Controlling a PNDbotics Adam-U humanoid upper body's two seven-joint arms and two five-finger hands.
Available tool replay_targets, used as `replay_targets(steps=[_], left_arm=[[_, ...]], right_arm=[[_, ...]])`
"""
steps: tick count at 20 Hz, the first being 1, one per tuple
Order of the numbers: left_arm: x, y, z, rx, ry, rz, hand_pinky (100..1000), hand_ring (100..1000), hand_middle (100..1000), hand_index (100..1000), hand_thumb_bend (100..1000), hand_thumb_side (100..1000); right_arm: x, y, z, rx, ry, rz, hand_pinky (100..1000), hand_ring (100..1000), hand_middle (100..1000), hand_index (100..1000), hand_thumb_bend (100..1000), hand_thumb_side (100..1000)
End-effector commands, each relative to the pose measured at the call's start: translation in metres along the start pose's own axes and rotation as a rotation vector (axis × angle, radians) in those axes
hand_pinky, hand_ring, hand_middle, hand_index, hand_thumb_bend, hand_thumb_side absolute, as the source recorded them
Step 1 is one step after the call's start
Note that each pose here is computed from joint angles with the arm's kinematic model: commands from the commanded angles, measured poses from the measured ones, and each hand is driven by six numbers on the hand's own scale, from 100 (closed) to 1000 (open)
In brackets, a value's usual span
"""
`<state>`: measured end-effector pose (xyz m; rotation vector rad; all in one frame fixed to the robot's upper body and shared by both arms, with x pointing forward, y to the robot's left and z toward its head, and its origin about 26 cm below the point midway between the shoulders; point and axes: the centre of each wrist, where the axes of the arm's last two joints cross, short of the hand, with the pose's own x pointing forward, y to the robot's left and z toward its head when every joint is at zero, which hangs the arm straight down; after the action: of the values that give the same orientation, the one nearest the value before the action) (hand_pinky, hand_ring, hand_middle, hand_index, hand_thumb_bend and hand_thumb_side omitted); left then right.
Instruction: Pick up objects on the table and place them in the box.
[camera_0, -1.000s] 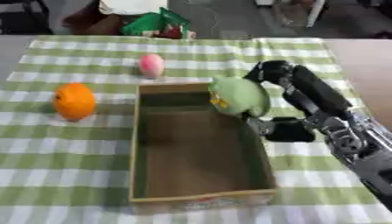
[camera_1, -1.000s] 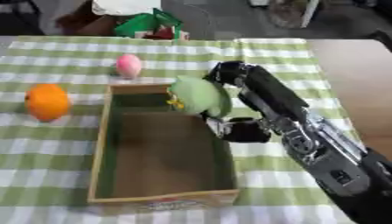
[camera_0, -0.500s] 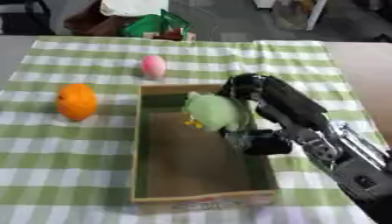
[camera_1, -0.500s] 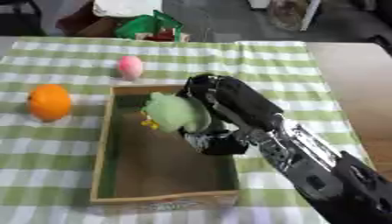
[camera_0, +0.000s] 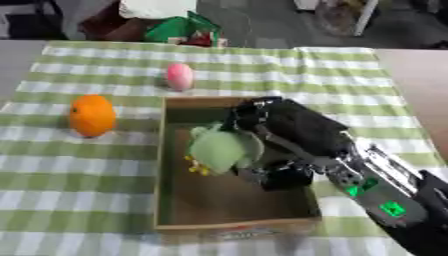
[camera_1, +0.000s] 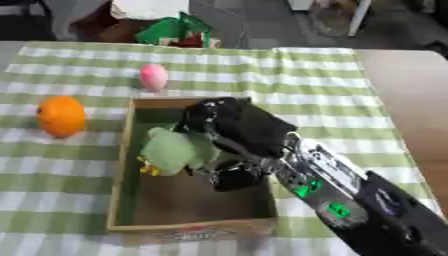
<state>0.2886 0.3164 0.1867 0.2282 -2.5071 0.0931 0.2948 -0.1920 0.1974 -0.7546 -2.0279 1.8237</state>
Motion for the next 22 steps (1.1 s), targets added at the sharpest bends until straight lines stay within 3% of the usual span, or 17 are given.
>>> replay_targets(steps=[1, 7, 8, 9, 10, 12, 18, 20, 22], left_arm=[[0.007, 0.001, -0.008, -0.027, -0.035, -0.010, 414, 572, 526, 631, 100, 896], [0.007, 0.001, -0.008, -0.027, -0.037, -0.012, 414, 572, 526, 631, 100, 896], [0.007, 0.001, -0.008, -0.027, -0.037, -0.012, 414, 572, 526, 630, 100, 895], [0.007, 0.001, -0.008, -0.028, -0.039, -0.013, 414, 572, 526, 630, 100, 895], [0.008, 0.001, -0.009, -0.030, -0.040, -0.013, 413, 572, 526, 630, 100, 895], [0.008, 0.001, -0.009, -0.031, -0.041, -0.013, 413, 572, 526, 630, 100, 895], [0.007, 0.001, -0.008, -0.031, -0.038, -0.014, 413, 573, 526, 630, 100, 895], [0.007, 0.001, -0.007, -0.028, -0.036, -0.015, 413, 573, 526, 629, 100, 896], [0.007, 0.001, -0.007, -0.027, -0.035, -0.015, 414, 573, 527, 630, 100, 896]], right_arm=[[0.006, -0.007, -0.004, 0.040, -0.069, 0.063, 703, 775, 486, 682, 100, 204], [0.004, -0.012, -0.006, 0.113, -0.080, 0.085, 703, 775, 486, 682, 100, 204], [0.004, -0.013, -0.007, 0.123, -0.079, 0.084, 746, 865, 620, 812, 100, 198], [0.002, -0.014, -0.005, 0.141, -0.068, 0.089, 749, 870, 626, 816, 100, 216], [0.001, -0.014, -0.004, 0.158, -0.057, 0.098, 762, 893, 671, 838, 100, 303], [0.001, -0.016, -0.005, 0.186, -0.046, 0.121, 771, 908, 706, 855, 100, 349], [-0.002, -0.026, -0.008, 0.237, -0.029, 0.139, 774, 917, 732, 867, 100, 395], [-0.005, -0.033, -0.009, 0.243, -0.023, 0.150, 791, 954, 788, 901, 100, 529], [-0.006, -0.038, -0.010, 0.242, -0.030, 0.159, 798, 966, 803, 911, 100, 563]])
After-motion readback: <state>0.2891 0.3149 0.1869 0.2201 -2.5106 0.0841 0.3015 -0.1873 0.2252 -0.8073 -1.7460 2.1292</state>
